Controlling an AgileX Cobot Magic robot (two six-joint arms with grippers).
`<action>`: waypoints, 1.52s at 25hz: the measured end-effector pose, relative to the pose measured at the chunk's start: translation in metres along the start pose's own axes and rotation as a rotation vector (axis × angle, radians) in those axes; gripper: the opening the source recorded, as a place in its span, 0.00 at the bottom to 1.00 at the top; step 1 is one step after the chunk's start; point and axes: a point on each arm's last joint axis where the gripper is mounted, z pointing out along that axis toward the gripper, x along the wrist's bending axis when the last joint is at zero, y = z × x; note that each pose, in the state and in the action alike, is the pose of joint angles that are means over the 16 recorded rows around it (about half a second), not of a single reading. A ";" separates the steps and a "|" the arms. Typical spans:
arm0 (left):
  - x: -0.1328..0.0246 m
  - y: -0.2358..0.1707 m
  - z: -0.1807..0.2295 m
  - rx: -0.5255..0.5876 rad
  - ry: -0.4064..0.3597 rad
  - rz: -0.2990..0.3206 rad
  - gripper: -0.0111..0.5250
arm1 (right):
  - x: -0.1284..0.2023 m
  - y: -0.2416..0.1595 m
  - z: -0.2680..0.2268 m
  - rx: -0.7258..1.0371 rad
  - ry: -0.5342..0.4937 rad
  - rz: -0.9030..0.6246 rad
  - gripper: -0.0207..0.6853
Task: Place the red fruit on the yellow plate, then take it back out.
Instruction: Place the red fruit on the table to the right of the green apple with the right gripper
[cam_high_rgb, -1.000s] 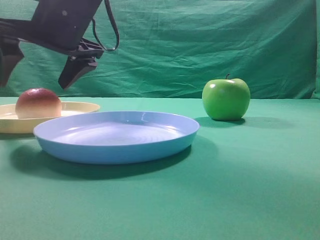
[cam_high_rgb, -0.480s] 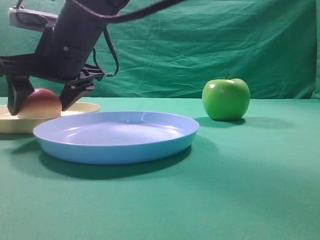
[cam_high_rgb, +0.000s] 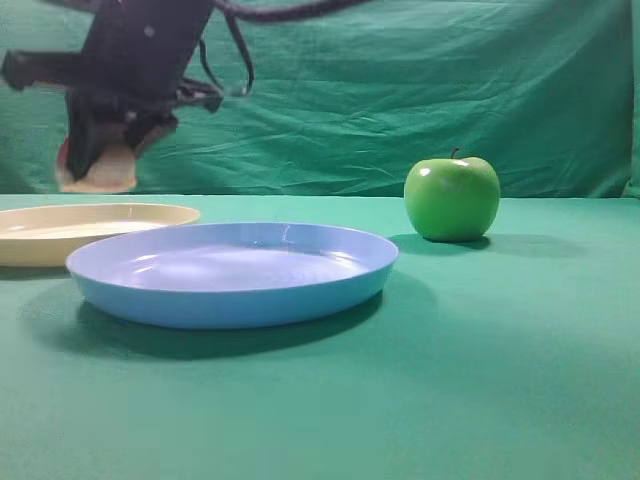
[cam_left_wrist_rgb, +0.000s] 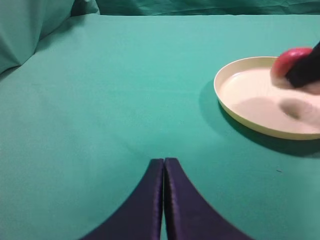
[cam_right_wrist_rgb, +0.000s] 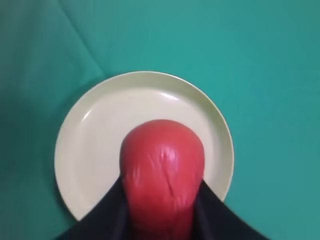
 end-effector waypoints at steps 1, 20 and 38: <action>0.000 0.000 0.000 0.000 0.000 0.000 0.02 | -0.003 0.000 -0.012 0.004 -0.007 0.012 0.31; 0.000 0.000 0.000 0.000 0.000 0.000 0.02 | -0.054 -0.117 -0.108 0.117 -0.100 0.344 0.30; 0.000 0.000 0.000 0.000 0.000 0.000 0.02 | -0.047 -0.296 -0.097 0.164 -0.266 0.621 0.30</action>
